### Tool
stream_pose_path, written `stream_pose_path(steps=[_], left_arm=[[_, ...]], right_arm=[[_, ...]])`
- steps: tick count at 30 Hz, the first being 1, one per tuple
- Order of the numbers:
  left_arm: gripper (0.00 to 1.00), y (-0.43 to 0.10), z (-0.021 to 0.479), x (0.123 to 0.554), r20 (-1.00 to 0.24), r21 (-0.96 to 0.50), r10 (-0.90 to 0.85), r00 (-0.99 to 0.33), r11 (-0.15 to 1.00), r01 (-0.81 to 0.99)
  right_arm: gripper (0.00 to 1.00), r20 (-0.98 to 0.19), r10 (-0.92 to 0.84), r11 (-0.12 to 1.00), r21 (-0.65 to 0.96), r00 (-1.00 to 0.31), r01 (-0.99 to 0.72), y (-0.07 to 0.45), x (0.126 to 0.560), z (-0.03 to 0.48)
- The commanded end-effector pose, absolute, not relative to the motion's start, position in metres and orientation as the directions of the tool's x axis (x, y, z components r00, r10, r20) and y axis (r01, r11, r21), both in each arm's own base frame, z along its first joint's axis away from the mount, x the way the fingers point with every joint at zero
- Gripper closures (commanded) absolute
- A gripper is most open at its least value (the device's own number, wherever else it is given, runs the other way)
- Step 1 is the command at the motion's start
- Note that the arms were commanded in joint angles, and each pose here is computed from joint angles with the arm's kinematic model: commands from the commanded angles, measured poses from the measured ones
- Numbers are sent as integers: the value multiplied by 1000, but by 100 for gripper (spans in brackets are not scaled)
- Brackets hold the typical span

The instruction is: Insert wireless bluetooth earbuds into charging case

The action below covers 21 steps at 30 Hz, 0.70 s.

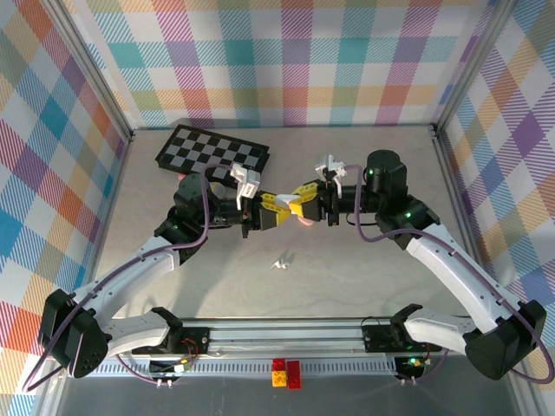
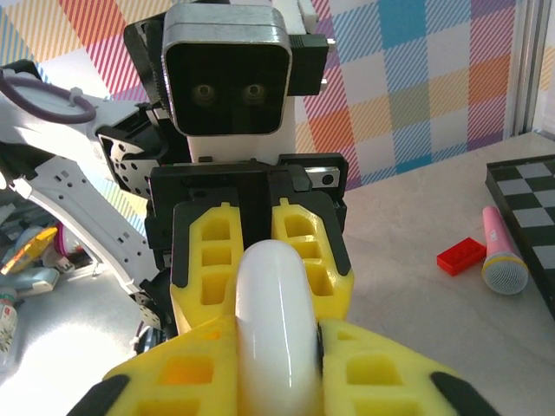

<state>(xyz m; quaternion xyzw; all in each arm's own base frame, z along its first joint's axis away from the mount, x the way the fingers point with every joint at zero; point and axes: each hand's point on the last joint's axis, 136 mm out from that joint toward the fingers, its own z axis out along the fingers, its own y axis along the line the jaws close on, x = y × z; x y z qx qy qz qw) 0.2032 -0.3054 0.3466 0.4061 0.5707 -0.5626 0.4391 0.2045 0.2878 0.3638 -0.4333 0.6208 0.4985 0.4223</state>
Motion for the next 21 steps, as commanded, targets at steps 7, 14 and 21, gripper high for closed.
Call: stream_pose_path(steps=[7, 14, 21], left_arm=[[84, -306, 351, 197, -988, -138, -71, -139, -20, 990], [80, -304, 334, 206, -996, -84, -15, -83, 64, 994], [89, -299, 341, 210, -992, -129, -16, -128, 129, 983]], right_arm=[[41, -943, -73, 546, 235, -325, -804, 260, 272, 366], [35, -942, -22, 504, 278, -334, -818, 266, 269, 385], [33, -938, 18, 537, 301, -346, -788, 256, 268, 381]])
